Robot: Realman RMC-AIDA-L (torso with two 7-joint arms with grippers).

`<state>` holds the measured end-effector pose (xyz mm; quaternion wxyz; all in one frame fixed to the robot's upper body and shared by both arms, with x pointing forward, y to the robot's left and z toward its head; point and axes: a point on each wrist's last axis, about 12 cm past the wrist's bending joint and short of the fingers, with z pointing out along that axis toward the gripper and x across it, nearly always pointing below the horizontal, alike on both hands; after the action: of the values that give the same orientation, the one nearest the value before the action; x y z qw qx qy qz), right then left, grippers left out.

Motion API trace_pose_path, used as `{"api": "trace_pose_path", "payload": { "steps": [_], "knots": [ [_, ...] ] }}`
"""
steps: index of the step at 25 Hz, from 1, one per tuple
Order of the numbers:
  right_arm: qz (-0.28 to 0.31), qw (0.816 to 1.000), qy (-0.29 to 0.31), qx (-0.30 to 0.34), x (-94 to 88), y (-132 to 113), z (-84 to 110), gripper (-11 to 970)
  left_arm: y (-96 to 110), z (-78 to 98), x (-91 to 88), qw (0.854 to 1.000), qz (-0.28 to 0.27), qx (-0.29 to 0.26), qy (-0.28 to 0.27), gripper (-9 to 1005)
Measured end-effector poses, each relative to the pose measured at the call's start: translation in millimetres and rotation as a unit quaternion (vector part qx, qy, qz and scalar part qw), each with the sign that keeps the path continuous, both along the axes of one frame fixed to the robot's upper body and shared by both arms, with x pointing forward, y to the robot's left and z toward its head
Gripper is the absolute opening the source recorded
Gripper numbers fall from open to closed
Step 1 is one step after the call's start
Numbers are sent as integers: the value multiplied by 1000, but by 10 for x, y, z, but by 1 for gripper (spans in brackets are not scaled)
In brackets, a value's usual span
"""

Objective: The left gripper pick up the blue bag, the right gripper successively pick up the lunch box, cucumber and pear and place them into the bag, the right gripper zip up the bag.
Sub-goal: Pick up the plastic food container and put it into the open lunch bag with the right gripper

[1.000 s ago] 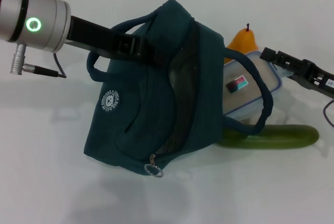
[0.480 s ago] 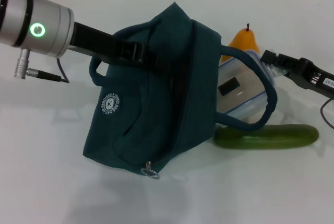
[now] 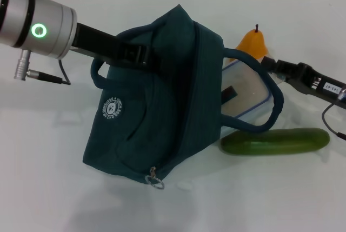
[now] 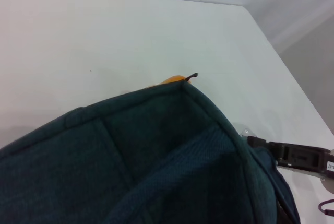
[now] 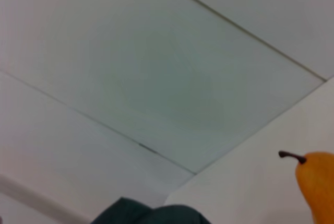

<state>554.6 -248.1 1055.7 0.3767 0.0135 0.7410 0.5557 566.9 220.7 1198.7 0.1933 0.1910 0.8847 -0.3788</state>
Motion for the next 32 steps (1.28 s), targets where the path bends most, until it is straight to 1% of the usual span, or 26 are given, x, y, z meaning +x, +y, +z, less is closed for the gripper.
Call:
{"api": "trace_pose_path", "payload": {
  "steps": [6, 15, 19, 23, 32],
  "knots": [
    [-25, 999, -7, 26, -4, -67, 32, 97, 62, 18, 11, 1000, 11, -8, -6, 62],
    [-32, 998, -16, 53, -35, -126, 82, 96, 138, 34, 14, 1000, 16, -6, -15, 62],
    [-35, 997, -18, 67, -86, -158, 82, 96, 190, 40, 17, 999, 24, -11, -20, 62],
    [-54, 994, -28, 95, -165, -252, 96, 97, 234, 36, 15, 999, 31, -17, -23, 62],
    [-67, 987, -51, 136, -295, -369, 144, 96, 236, 53, 14, 999, 30, -16, -28, 62]
  ]
}}
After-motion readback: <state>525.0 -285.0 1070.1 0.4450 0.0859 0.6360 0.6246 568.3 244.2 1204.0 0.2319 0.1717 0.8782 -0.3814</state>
